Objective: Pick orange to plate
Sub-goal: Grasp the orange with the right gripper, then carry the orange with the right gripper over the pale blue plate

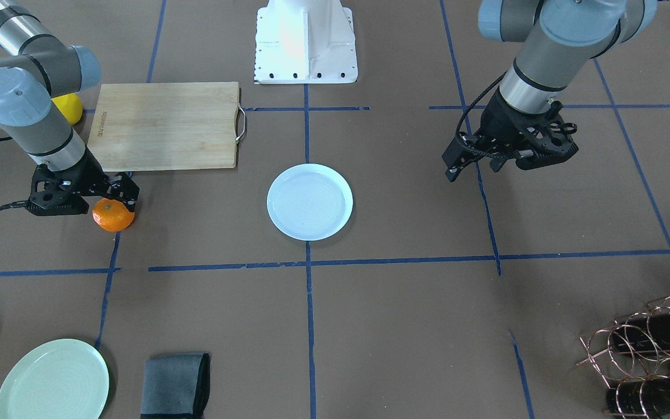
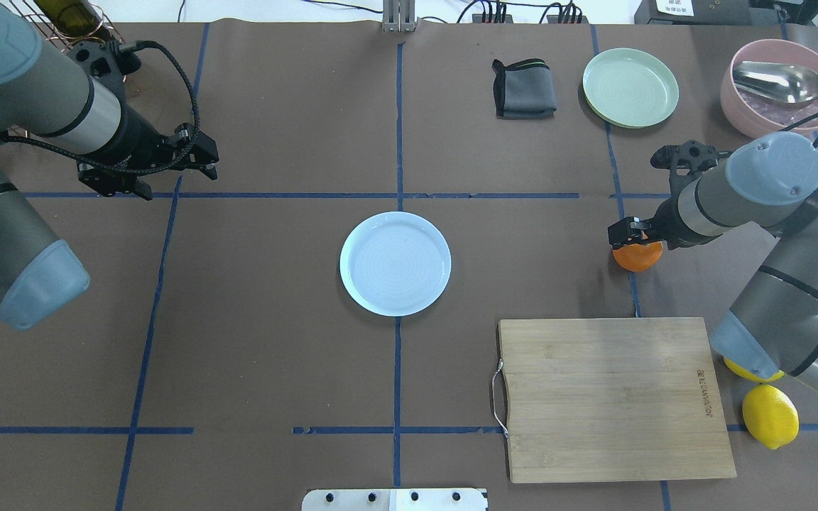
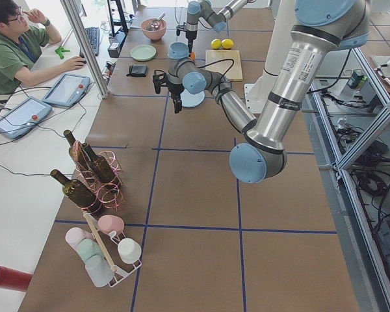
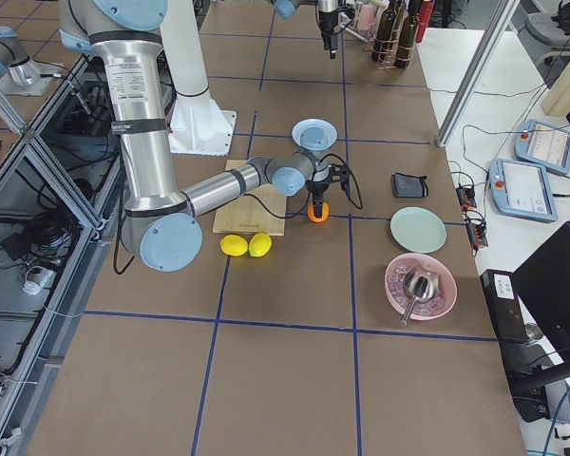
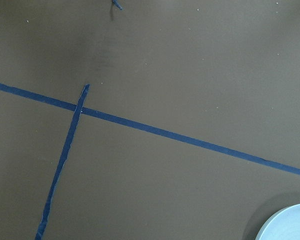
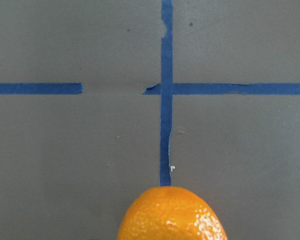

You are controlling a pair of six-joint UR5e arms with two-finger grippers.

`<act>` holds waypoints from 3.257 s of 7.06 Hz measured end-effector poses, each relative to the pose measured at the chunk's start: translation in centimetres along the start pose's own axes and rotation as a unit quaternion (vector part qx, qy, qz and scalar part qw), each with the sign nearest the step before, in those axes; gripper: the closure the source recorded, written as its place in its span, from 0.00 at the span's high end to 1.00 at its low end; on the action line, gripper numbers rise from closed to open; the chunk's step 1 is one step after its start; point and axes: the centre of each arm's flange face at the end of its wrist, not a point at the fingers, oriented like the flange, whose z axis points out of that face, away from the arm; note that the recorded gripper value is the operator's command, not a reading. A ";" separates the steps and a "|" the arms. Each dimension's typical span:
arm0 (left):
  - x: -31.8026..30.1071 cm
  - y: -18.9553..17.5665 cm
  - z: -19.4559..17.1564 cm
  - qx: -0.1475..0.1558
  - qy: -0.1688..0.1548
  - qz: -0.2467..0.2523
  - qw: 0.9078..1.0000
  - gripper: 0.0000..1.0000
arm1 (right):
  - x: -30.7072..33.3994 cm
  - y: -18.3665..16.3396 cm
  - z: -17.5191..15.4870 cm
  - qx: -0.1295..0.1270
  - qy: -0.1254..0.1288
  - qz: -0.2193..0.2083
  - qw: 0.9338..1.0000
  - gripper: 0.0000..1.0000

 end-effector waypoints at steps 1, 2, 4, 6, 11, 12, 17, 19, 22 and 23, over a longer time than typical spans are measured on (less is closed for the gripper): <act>-0.1 0.0 0.1 0.000 -0.001 0.000 1.000 1.00 | 0.1 0.1 0.6 -0.004 0.004 -0.001 1.000 1.00; -0.1 0.0 0.1 -0.001 -0.001 0.000 1.000 1.00 | -0.1 0.0 1.2 -0.007 0.006 -0.002 1.000 0.72; -0.2 0.0 0.2 -0.001 -0.002 -0.001 1.000 1.00 | -0.5 -0.4 1.7 -0.009 0.007 -0.004 1.000 0.00; -0.4 0.0 0.3 -0.001 -0.004 -0.002 1.000 1.00 | -0.9 -0.6 1.0 -0.006 0.000 -0.018 1.000 0.00; -2.4 0.0 0.2 0.000 -0.012 0.010 1.000 1.00 | -14.7 -3.7 -7.5 -0.003 -0.028 -0.006 1.000 0.00; -4.1 -0.5 -0.1 0.003 -0.019 0.032 0.999 1.00 | -19.0 -3.1 -7.9 -0.006 -0.030 0.007 1.000 0.00; -16.7 -5.7 -3.0 0.028 -0.076 0.133 0.988 1.00 | -37.4 0.1 -2.7 0.006 -0.005 0.045 0.999 0.00; -18.6 -5.8 -2.9 0.023 -0.086 0.155 0.984 1.00 | -40.5 0.8 -1.0 0.011 0.002 0.044 0.999 0.99; -20.7 -6.3 -3.3 0.022 -0.095 0.169 0.981 1.00 | -41.6 1.0 -0.2 0.018 -0.007 0.040 0.999 1.00; -21.8 -6.6 -3.6 0.022 -0.099 0.176 0.979 1.00 | -41.9 0.7 -0.8 0.020 -0.012 0.037 0.999 1.00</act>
